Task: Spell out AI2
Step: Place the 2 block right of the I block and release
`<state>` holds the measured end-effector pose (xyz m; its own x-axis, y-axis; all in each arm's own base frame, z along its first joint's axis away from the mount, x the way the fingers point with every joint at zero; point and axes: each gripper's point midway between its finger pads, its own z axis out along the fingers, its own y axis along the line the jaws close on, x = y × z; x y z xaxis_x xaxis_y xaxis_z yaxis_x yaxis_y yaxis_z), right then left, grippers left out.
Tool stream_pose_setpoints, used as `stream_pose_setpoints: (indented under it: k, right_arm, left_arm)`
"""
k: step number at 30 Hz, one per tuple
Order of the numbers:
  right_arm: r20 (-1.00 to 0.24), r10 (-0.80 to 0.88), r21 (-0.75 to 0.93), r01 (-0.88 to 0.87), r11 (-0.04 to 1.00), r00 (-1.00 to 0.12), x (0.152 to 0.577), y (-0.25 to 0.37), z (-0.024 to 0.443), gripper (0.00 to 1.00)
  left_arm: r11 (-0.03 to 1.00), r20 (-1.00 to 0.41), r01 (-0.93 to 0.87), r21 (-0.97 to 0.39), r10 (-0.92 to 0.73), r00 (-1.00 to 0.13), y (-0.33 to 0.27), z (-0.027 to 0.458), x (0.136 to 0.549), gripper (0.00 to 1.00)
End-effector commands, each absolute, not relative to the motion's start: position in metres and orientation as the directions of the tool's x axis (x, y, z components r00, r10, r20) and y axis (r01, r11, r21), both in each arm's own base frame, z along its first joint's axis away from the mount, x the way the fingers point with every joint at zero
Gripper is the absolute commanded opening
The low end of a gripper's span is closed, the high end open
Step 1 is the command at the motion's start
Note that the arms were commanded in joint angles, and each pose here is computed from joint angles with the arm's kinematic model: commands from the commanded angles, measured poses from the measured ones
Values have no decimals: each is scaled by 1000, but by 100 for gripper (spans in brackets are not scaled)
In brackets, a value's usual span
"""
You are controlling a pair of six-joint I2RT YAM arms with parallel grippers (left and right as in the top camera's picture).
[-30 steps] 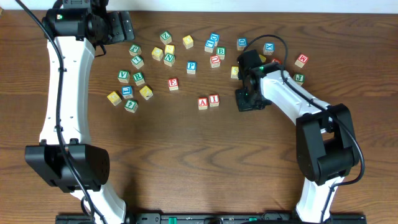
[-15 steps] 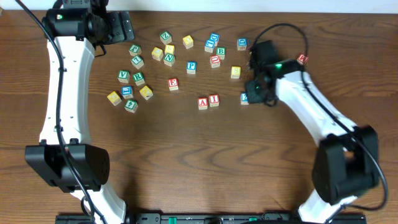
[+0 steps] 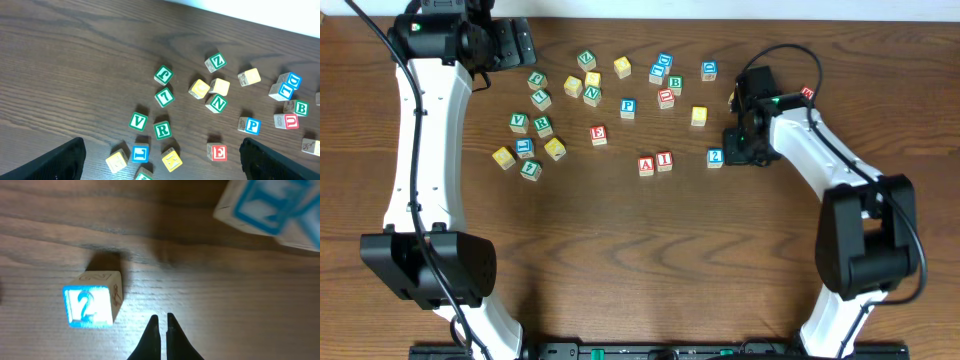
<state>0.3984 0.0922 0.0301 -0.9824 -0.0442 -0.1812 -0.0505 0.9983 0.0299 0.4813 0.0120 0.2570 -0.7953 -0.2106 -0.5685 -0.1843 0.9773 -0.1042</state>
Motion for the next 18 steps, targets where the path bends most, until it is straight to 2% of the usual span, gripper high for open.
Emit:
stream_pose_setpoints:
  k: [1, 18]
  right_arm:
    - [-145, -71, 72, -82, 994, -987, 396, 102, 13, 1]
    - [-182, -160, 111, -182, 977, -970, 399, 134, 10, 1]
  left_arm:
    - [978, -570, -187, -95, -208, -795, 13, 256, 483, 98]
    - [978, -570, -187, -95, -208, -795, 13, 256, 483, 98]
